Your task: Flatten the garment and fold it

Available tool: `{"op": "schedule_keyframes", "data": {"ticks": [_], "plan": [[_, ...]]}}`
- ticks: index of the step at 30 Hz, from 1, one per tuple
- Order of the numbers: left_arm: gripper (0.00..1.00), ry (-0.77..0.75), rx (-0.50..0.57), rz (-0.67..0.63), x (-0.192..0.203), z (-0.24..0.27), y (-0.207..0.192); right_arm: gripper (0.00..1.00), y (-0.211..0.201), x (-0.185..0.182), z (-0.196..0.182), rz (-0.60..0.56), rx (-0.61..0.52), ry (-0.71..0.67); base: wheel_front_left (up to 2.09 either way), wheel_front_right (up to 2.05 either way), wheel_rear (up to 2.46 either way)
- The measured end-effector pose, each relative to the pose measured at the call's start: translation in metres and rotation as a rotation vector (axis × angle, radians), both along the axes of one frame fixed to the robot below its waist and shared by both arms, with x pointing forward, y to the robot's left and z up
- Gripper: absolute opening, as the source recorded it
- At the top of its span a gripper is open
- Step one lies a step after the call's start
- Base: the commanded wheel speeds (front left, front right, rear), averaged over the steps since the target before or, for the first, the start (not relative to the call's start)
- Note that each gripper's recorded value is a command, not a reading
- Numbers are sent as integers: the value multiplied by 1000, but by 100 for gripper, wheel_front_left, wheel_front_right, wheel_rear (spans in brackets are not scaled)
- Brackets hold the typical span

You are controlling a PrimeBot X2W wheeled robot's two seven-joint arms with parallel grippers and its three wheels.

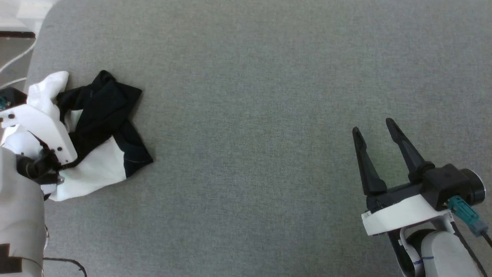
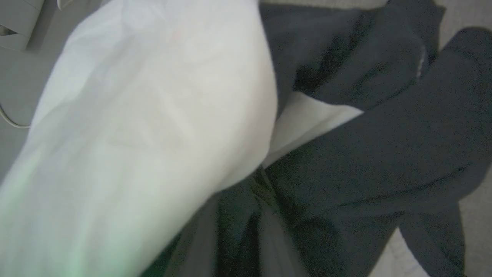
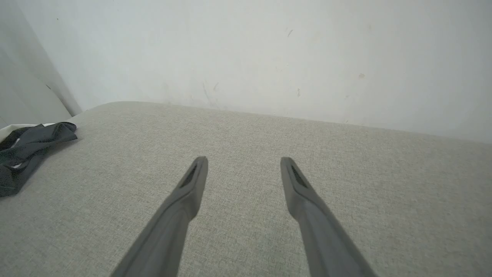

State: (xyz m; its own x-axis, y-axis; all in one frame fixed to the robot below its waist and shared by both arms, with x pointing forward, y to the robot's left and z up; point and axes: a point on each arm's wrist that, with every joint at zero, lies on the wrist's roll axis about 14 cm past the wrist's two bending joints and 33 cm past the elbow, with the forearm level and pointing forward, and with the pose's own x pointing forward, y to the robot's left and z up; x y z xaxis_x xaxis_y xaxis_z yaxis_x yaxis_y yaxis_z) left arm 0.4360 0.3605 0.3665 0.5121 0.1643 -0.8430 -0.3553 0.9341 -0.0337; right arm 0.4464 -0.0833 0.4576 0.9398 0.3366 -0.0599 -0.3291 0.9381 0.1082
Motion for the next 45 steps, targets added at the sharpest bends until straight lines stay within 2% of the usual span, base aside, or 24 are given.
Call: {"op": "schedule_keyframes", "data": {"ticks": [5, 11, 15, 18, 23, 27, 31, 35, 37, 40, 41, 42, 45], "plan": [[0, -143, 89, -19, 9, 27, 9, 100, 1, -4, 12, -1, 24, -27, 0, 0, 0], [0, -531, 251, -14, 35, 119, 25, 100, -13, -16, 32, -44, 47, -73, 0, 0, 0], [0, -801, 319, -49, 45, 190, 12, 100, -27, -28, 46, -84, 54, -107, 0, 0, 0], [0, -954, 313, -88, 48, 231, -14, 100, -40, -39, 60, -117, 57, -140, 0, 0, 0], [0, -1115, 202, -225, 55, 267, -98, 100, -60, -56, 82, -172, 54, -198, 0, 0, 0], [0, -1147, 18, -408, 52, 255, -204, 100, -80, -71, 89, -229, 49, -214, 0, 0, 0], [0, -1138, -154, -618, 31, 242, -305, 100, -103, -86, 92, -297, 46, -219, 0, 0, 0], [0, -1046, -296, -803, -2, 206, -377, 100, -127, -99, 91, -372, 34, -209, 0, 0, 0], [0, -947, -356, -825, -20, 172, -396, 100, -134, -105, 89, -395, 33, -203, 0, 0, 0], [0, -786, -366, -797, -42, 112, -400, 100, -141, -109, 84, -422, 31, -188, 0, 0, 0], [40, -738, -361, -792, -49, 94, -399, 100, -143, -109, 82, -427, 30, -180, 0, 0, 0], [100, -700, -362, -791, -56, 80, -398, 100, -144, -109, 79, -431, 28, -172, 0, 0, 0], [100, -681, -376, -786, -67, 63, -398, 100, -142, -106, 71, -427, 26, -146, 0, 0, 0]]}}
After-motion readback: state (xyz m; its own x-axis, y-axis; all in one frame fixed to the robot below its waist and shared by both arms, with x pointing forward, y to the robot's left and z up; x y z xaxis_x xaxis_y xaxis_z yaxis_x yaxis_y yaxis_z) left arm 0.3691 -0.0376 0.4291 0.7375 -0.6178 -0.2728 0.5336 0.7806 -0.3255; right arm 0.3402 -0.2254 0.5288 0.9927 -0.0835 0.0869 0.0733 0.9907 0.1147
